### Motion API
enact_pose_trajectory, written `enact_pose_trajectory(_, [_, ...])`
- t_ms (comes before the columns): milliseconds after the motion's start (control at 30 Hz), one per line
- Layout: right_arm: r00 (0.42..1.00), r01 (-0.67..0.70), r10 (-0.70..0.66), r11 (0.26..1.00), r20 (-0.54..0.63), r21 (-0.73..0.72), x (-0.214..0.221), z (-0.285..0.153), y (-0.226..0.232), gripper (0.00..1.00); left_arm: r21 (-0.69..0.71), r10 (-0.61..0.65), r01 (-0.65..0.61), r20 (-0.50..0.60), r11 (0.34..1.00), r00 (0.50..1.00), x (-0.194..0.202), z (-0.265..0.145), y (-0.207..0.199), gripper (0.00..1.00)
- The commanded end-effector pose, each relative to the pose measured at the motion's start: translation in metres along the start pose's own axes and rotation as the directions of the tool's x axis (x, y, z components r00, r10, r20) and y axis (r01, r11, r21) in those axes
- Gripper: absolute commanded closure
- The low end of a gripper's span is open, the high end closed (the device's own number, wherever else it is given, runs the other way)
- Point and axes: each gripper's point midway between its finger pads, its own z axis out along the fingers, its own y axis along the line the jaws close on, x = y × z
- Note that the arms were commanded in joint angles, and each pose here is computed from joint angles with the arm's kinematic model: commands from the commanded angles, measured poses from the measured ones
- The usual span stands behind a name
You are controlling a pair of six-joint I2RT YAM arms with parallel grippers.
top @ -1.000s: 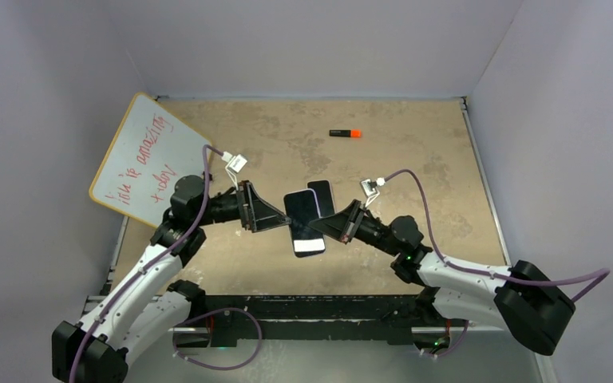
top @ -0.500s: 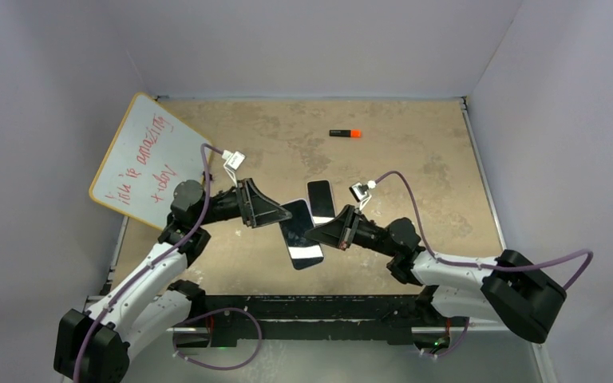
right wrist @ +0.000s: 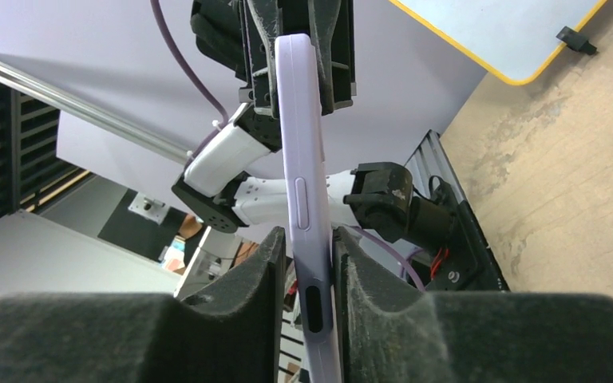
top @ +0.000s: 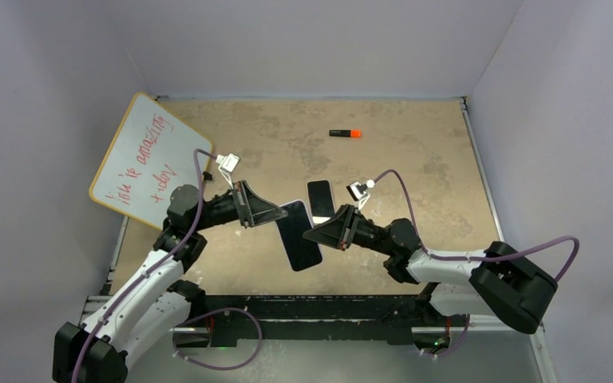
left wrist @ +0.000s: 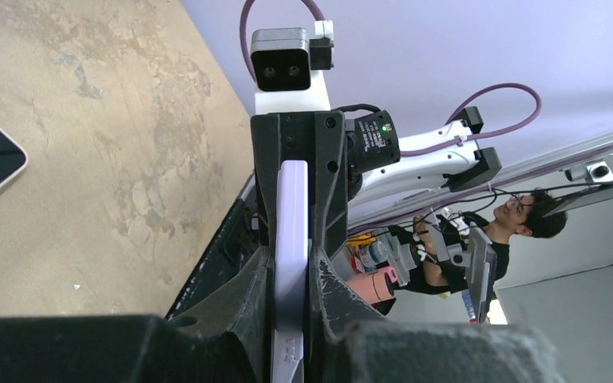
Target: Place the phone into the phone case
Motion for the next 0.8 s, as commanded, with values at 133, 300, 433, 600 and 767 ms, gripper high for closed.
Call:
enact_pose_trajectory(133, [0.997, 0.039, -0.037, 0.999, 0.068, -0.029, -0.014, 0.004, 0.02, 1.0, 0.025, 0.069, -0.068, -0.045, 0.997, 0.997, -0.002, 0.001, -0.017, 0.75])
enact_pose_trajectory(300, [0.983, 0.02, -0.017, 1.0, 0.181, -0.012, -0.036, 0.006, 0.021, 1.0, -0.002, 0.054, -0.054, -0.056, 0.999, 0.997, 0.003, -0.003, -0.014, 0.42])
enact_pose_trajectory(433, [0.96, 0.024, -0.011, 0.999, 0.281, -0.044, -0.056, 0.01, 0.028, 1.0, -0.014, 0.023, -0.024, -0.068, 1.0, 0.997, 0.015, -0.007, -0.003, 0.38])
enact_pose_trajectory(600, [0.944, -0.004, 0.03, 0.997, 0.33, -0.078, -0.066, 0.015, 0.024, 1.0, -0.002, -0.029, 0.029, -0.064, 1.0, 0.998, 0.026, -0.009, 0.01, 0.39])
enact_pose_trajectory(767, [0.934, -0.047, 0.089, 0.991, 0.347, -0.127, -0.071, 0.014, 0.017, 1.0, -0.004, -0.064, 0.064, -0.053, 0.998, 0.997, 0.031, -0.007, 0.025, 0.39])
